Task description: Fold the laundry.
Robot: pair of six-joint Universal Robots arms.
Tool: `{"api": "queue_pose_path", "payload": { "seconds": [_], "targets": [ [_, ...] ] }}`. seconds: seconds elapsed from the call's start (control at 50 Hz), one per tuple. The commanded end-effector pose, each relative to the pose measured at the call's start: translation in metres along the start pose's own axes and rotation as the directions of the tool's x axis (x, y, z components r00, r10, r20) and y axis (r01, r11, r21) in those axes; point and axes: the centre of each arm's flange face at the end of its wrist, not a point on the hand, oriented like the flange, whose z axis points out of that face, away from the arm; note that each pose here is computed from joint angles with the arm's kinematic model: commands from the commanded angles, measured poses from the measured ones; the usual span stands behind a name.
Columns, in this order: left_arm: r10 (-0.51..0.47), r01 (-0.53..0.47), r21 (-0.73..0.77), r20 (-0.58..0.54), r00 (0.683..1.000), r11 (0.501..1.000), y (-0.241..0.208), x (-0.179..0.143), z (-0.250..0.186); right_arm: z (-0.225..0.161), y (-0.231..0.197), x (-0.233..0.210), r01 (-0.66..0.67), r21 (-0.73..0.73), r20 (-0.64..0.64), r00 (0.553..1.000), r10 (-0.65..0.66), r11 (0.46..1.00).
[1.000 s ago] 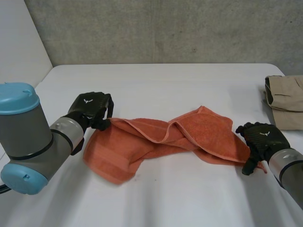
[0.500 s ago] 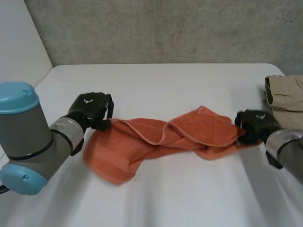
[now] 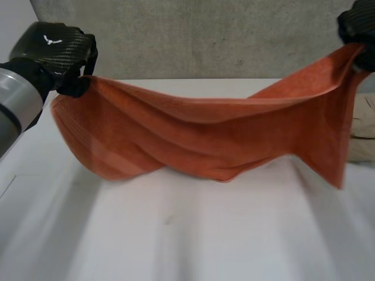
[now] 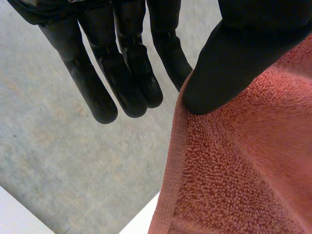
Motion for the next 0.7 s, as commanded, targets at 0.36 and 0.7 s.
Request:
{"api": "queue_pose_path", "payload": {
  "seconds": [0.36, 0.7],
  "targets": [
    [0.064, -0.29, 0.566, 0.384, 0.921, 0.772, -0.052, -0.039, 0.151, 0.145, -0.044, 0.016, 0.235, 0.501, -0.554, 0.827, 0.1, 0.833],
    [0.025, -0.133, 0.381, 0.276, 0.961, 0.915, 0.026, -0.01, 0.105, 0.129, 0.017, -0.058, 0.066, 0.32, -0.22, 0.975, 0.007, 0.945]
  ]
}}
